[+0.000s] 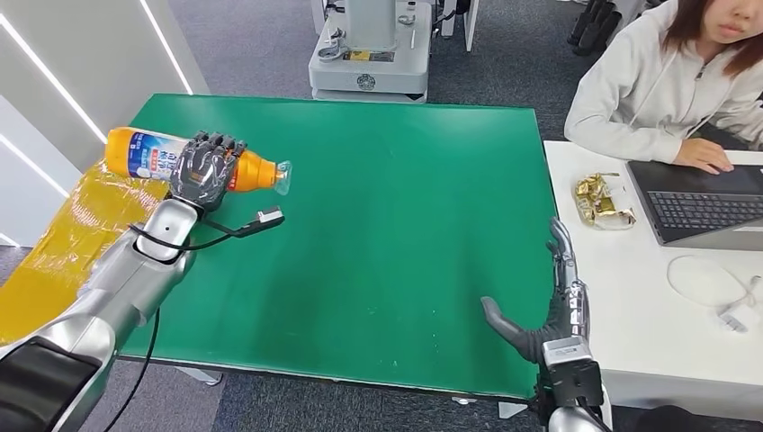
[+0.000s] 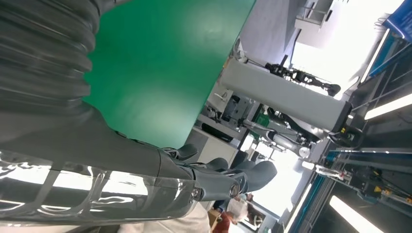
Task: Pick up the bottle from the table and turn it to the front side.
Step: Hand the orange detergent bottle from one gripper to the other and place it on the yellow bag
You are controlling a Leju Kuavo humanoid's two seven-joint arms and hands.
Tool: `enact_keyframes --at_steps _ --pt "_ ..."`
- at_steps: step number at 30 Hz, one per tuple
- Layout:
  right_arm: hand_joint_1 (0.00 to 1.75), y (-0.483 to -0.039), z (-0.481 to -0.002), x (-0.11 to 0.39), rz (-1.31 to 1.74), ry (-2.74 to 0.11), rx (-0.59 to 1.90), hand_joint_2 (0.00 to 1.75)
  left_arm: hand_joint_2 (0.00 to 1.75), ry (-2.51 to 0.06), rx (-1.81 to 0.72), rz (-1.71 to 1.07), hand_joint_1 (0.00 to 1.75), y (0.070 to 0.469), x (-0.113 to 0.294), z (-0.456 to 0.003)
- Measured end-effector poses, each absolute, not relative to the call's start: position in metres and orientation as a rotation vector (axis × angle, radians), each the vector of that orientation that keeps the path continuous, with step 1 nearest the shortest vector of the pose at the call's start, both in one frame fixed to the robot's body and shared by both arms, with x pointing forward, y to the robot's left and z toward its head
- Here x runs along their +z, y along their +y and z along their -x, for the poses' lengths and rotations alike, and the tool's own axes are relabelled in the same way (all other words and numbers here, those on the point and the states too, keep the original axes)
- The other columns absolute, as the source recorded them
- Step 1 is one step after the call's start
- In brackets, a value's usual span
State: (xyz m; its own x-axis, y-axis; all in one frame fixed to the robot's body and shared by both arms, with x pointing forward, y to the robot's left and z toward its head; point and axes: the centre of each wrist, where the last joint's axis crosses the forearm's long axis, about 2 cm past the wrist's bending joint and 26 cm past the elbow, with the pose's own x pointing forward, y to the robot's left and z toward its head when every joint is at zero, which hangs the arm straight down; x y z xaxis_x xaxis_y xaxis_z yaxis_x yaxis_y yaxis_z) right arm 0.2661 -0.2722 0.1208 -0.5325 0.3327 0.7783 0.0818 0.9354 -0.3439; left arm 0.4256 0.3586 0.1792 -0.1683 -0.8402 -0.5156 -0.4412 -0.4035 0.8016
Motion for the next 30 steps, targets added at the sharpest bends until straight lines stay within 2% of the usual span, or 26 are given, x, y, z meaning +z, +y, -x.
enact_keyframes --at_steps 5,12,30 --pt "0.00 -0.279 -0.263 0.121 0.321 -2.125 0.331 1.75 1.75 -1.355 -1.537 -1.779 1.75 0.392 0.159 -0.400" --pt "0.00 -0.284 -0.260 0.124 0.352 -2.117 0.314 1.75 1.75 -1.267 -1.518 -1.765 1.75 0.416 0.142 -0.372" --pt "0.00 -0.289 -0.227 0.126 0.398 -2.113 0.292 1.75 1.75 -1.277 -1.604 -1.618 1.75 0.422 0.115 -0.349"
